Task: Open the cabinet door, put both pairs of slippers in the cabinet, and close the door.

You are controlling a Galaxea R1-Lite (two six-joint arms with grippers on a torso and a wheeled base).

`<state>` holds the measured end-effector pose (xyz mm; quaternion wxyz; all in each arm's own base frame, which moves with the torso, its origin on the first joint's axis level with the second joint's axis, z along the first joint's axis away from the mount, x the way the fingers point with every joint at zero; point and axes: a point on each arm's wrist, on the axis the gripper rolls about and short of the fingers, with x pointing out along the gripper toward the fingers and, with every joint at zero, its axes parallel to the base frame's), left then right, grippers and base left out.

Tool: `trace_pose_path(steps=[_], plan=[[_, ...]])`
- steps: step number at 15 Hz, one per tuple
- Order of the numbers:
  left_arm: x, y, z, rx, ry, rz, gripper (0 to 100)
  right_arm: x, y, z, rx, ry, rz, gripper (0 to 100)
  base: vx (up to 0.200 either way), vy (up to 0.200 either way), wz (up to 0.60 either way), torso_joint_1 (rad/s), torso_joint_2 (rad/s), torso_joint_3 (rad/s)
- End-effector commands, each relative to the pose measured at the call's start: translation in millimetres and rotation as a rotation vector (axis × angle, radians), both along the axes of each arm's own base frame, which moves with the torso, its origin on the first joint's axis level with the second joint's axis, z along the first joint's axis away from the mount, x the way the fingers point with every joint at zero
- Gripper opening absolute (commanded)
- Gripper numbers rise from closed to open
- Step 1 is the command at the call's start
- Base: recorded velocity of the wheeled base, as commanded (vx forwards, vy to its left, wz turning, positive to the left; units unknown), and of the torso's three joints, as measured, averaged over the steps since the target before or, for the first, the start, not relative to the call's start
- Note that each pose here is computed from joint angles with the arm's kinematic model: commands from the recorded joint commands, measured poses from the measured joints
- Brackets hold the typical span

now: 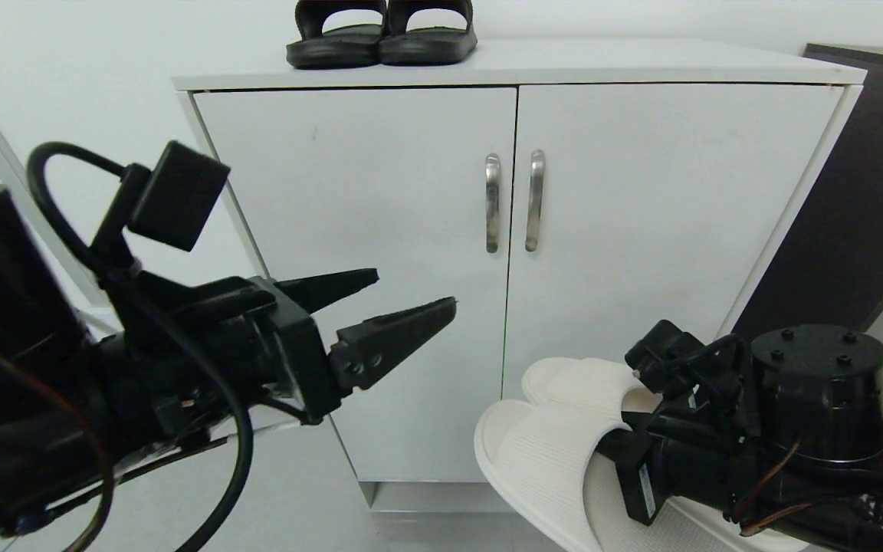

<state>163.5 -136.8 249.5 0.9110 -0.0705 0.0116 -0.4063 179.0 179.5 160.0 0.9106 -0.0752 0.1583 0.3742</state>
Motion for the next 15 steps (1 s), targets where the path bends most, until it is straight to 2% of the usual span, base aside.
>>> trace_pose_path(steps=[1, 4, 7, 9, 10, 11, 12, 15], plan=[[20.9, -18.2, 3.2, -0.002, 0.021, -0.022, 100, -0.7, -0.5, 0.5, 0.001, -0.002, 0.001, 0, 0.0, 0.0, 0.0, 0.0, 0.0, 0.0], [37.3, -33.0, 10.8, -0.011, 0.011, -0.075, 100, -2.3, -1.6, 2.1, 0.003, -0.009, 0.004, 0, 0.0, 0.0, 0.0, 0.0, 0.0, 0.0], [62.5, -55.2, 17.1, -0.023, 0.056, -0.176, 100, -4.1, -1.0, -1.2, -0.006, 0.002, 0.018, 0, 0.0, 0.0, 0.0, 0.0, 0.0, 0.0], [68.8, -60.5, 18.2, -0.017, 0.064, -0.182, 100, -3.9, -0.8, -1.6, -0.007, 0.003, 0.018, 0, 0.0, 0.0, 0.0, 0.0, 0.0, 0.0], [81.0, -71.1, 22.2, -0.011, 0.073, -0.188, 100, -3.7, -1.1, -1.6, -0.007, 0.003, 0.016, 0, 0.0, 0.0, 0.0, 0.0, 0.0, 0.0], [82.9, -73.4, 23.2, -0.01, 0.074, -0.194, 100, -3.7, -1.1, -1.6, -0.007, 0.003, 0.016, 0, 0.0, 0.0, 0.0, 0.0, 0.0, 0.0], [86.3, -76.6, 27.0, -0.016, 0.08, -0.234, 100, -4.3, -1.1, 0.1, -0.001, -0.002, 0.018, 0, 0.0, 0.0, 0.0, 0.0, 0.0, 0.0], [87.1, -78.6, 40.2, -0.085, 0.128, -0.312, 100, -4.3, -1.4, -0.3, 0.0, 0.001, 0.025, 0, 0.0, 0.0, 0.0, 0.0, 0.0, 0.0]])
